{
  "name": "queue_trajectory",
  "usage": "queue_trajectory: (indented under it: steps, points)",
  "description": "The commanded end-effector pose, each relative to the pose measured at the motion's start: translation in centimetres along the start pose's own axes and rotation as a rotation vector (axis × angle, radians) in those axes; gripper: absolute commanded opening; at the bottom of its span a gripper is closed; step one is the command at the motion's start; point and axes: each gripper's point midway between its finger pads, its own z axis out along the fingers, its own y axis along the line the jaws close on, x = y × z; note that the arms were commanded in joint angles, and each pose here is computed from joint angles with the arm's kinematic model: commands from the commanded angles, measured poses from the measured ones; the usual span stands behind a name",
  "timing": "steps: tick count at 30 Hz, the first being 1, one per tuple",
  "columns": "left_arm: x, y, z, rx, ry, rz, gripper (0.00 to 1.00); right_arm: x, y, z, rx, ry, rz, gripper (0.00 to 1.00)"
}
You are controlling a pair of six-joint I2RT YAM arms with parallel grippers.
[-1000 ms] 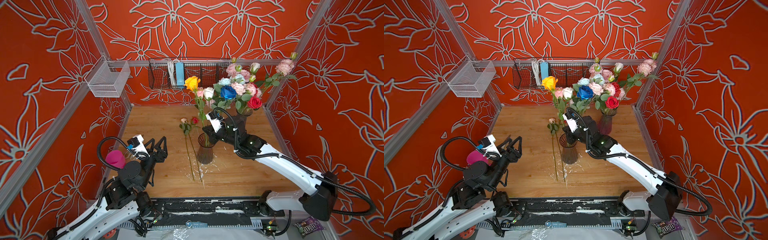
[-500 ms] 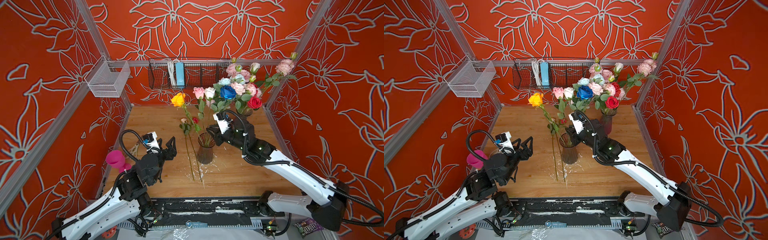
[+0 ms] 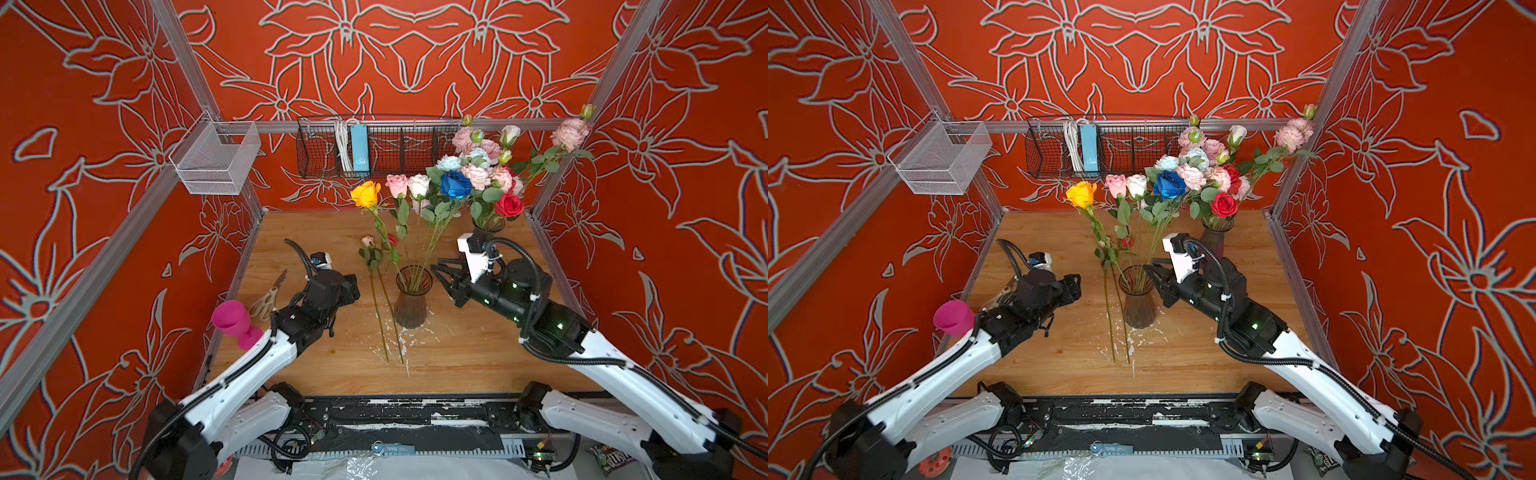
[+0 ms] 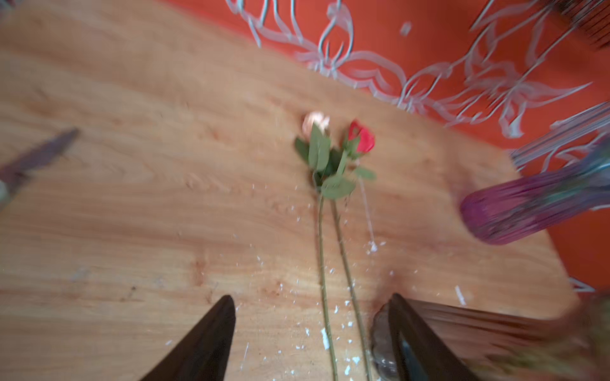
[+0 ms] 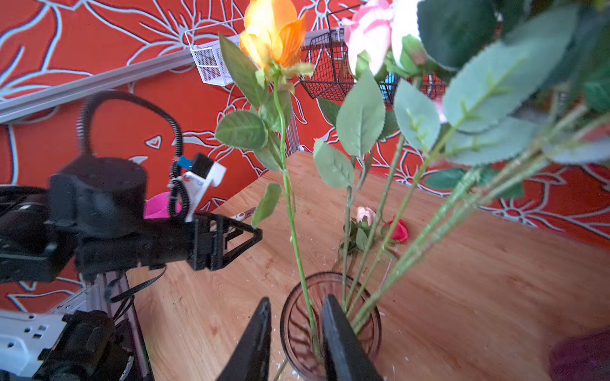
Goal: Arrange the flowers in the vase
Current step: 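Close the left gripper on the red rose stem while the right gripper draws back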
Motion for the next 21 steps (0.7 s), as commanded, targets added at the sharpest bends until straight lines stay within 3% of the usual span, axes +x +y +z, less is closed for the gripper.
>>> queue_trajectory:
  steps: [1, 8, 13, 21]
  points:
    - [2.3, -1.9, 3.1, 0.057, 0.206, -0.009, 0.66, 2.8, -3.2, -1.5, 0.158, 0.004, 0.081, 0.30]
    - [2.7, -2.2, 10.5, -0.060, 0.372, 0.084, 0.61, 11.7, -10.8, -4.2, 0.566, 0.147, 0.174, 0.42]
    - [3.3, -1.9, 14.5, -0.103, 0.458, 0.106, 0.56, 15.4, -11.8, -4.6, 0.591, 0.196, 0.221, 0.44]
    - [5.7, -1.5, 17.5, -0.122, 0.553, 0.128, 0.50, 17.3, -12.3, -5.6, 0.592, 0.214, 0.256, 0.45]
